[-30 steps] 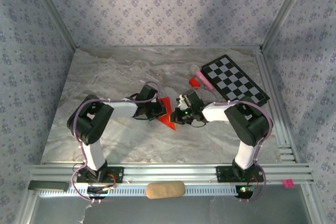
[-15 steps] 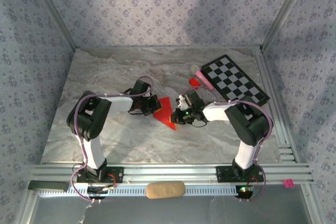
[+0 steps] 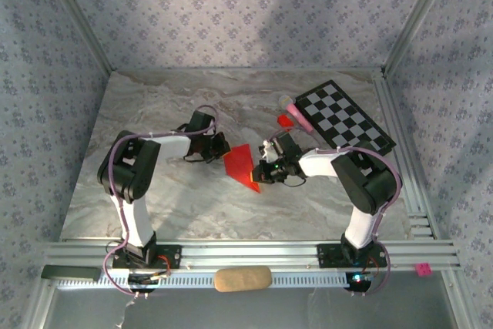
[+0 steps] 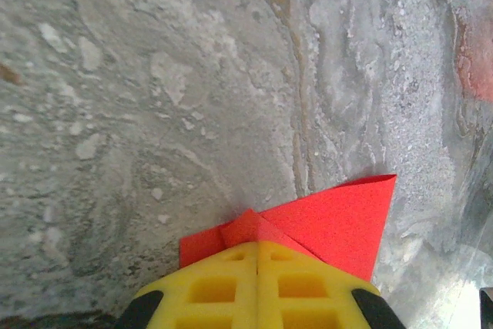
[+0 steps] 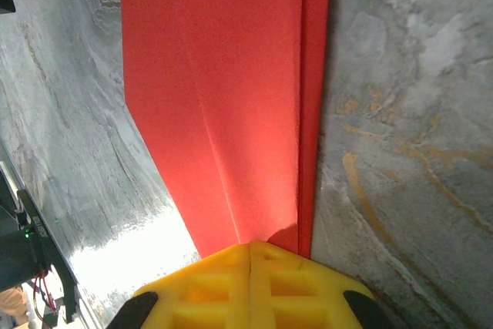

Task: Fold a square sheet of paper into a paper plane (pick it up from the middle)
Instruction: Fourth fold the wing at the center of the table, then turn over the paper at the center of the table.

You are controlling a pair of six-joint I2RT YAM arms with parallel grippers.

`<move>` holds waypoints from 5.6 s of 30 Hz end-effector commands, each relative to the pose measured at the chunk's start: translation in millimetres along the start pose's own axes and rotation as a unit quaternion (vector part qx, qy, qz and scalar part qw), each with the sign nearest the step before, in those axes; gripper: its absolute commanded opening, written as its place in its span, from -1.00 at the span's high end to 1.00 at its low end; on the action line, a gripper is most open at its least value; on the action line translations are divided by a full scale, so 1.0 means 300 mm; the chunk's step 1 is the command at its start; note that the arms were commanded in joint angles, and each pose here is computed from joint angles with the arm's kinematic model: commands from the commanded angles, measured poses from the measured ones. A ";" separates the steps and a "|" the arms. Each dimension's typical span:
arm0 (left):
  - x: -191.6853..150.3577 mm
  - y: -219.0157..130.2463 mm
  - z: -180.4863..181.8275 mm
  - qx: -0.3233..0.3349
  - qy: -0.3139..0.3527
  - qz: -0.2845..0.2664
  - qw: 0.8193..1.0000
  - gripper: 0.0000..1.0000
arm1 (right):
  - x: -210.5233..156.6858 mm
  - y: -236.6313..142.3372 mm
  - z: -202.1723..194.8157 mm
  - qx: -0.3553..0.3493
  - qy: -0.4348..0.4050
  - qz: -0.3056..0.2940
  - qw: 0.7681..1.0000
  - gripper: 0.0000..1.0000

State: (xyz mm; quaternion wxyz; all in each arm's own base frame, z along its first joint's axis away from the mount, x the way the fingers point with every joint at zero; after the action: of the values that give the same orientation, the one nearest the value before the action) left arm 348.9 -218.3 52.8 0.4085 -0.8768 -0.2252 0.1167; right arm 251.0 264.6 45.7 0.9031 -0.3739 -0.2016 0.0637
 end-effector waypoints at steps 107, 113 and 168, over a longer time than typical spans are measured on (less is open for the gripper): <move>-0.135 0.101 0.066 0.010 0.065 0.070 0.995 0.84 | 0.085 0.091 0.012 -0.036 0.042 0.041 0.998 0.90; -0.126 0.098 0.074 0.016 0.065 0.066 0.996 0.85 | -0.010 0.078 -0.007 -0.028 0.051 0.057 0.997 0.90; -0.135 0.055 0.053 -0.004 0.042 0.064 0.997 0.85 | -0.148 -0.155 0.009 -0.059 0.160 -0.048 0.984 0.00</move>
State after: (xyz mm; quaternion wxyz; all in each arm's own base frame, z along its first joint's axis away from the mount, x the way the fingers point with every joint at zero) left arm 324.8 -254.0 48.3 0.3615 -0.9175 -0.1474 0.0762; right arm 210.0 223.9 66.8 0.9038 -0.4179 -0.0820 -0.0418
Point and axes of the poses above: each hand's point on the last joint's axis, 136 mm out from that joint toward the fingers, its own y axis out along the fingers, its own z axis along the line the jaws close on, x = y × z, the point moved 4 cm from there along -y, back along the fingers, and after that the axes turned 12 degrees about -y, right-handed, at the moved point
